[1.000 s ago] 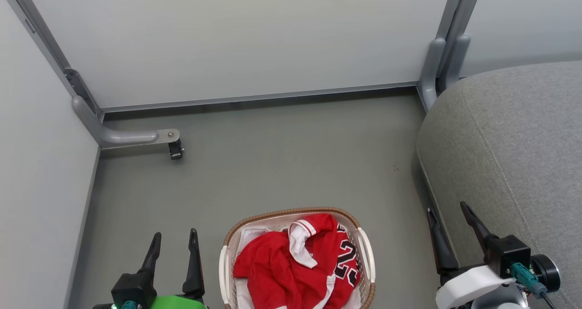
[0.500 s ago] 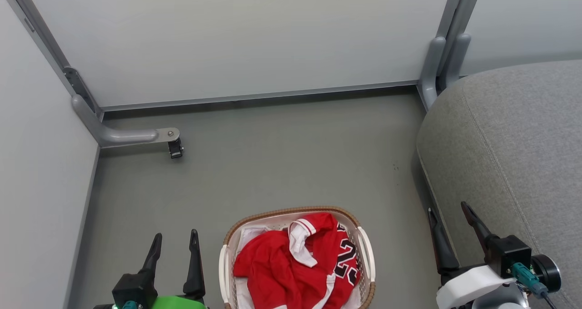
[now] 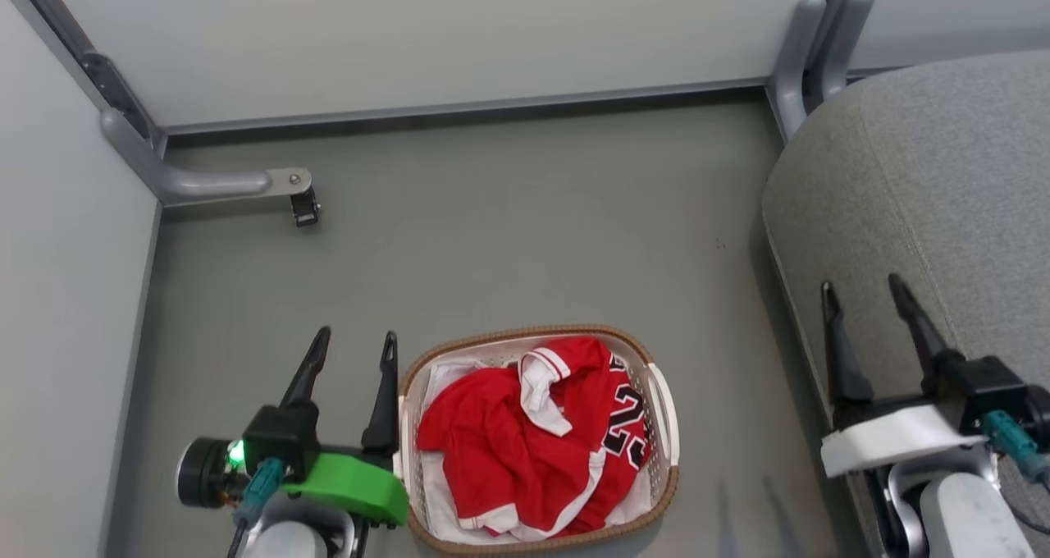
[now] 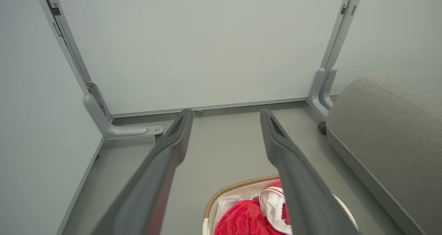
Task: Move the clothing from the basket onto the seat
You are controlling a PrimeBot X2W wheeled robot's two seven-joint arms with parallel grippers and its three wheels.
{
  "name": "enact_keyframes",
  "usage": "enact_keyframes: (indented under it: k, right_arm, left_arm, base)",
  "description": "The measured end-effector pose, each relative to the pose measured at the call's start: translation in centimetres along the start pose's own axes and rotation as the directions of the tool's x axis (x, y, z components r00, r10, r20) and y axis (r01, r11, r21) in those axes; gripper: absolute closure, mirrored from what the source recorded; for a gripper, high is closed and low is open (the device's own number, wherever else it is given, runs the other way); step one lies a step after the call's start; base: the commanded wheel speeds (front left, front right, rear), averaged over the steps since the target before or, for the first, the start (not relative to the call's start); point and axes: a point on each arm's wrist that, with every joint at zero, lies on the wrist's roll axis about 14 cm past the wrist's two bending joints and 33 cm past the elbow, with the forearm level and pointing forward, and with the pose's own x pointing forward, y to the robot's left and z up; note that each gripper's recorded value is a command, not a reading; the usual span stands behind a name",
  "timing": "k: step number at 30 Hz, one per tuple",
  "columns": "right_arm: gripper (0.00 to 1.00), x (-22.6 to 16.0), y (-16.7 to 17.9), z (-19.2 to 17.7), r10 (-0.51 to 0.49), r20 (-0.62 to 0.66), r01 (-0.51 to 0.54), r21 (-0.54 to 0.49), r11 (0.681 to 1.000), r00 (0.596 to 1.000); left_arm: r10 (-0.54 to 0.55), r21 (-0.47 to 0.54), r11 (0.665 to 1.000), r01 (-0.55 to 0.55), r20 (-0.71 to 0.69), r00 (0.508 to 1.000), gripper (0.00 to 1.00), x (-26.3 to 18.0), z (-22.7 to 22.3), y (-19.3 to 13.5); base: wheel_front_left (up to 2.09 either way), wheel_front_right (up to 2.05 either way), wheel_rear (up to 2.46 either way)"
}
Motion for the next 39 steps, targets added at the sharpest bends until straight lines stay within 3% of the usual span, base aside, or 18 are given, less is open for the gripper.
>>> enact_keyframes:
  k: [6, 13, 21, 30, 33, 39]
  right_arm:
    - [0.00, 4.4, -1.2, 1.4, -0.022, 0.078, 0.023, -0.010, 1.000, 0.997]
    - [0.00, 9.1, -2.7, 1.0, -0.045, 0.129, 0.047, -0.010, 0.999, 0.991]
    - [0.00, 11.6, -5.6, -3.1, -0.104, 0.087, 0.105, -0.006, 0.994, 0.991]
    - [0.00, 11.1, -8.3, -7.5, -0.156, -0.003, 0.156, -0.024, 0.987, 0.988]
    - [0.00, 10.5, -9.4, -8.5, -0.180, -0.030, 0.179, -0.041, 0.983, 0.983]
    - [0.00, 9.6, -10.9, -9.8, -0.212, -0.071, 0.207, -0.071, 0.976, 0.975]
  left_arm:
    - [-0.113, 0.061, 0.991, 0.116, -0.048, 0.992, 0.00, 5.3, -1.5, -1.7]
    - [-0.236, 0.052, 0.966, 0.255, -0.236, 0.943, 0.00, 10.1, -8.3, -4.0]
    - [-0.378, 0.013, 0.901, 0.434, -0.468, 0.799, 0.00, 10.9, -18.6, -7.6]
    - [-0.481, -0.071, 0.819, 0.569, -0.624, 0.616, 0.00, 9.7, -27.1, -11.2]
    - [-0.462, -0.068, 0.823, 0.563, -0.657, 0.595, 0.00, 9.8, -29.3, -11.4]
    - [-0.341, 0.005, 0.867, 0.499, -0.724, 0.600, 0.00, 11.1, -32.9, -8.8]
  base:
    - [0.00, 0.00, 0.00]
    - [0.00, 0.00, 0.00]
    - [0.00, 0.00, 0.00]
    - [0.00, 0.00, 0.00]
    - [0.00, 0.00, 0.00]
    - [0.00, 0.00, 0.00]
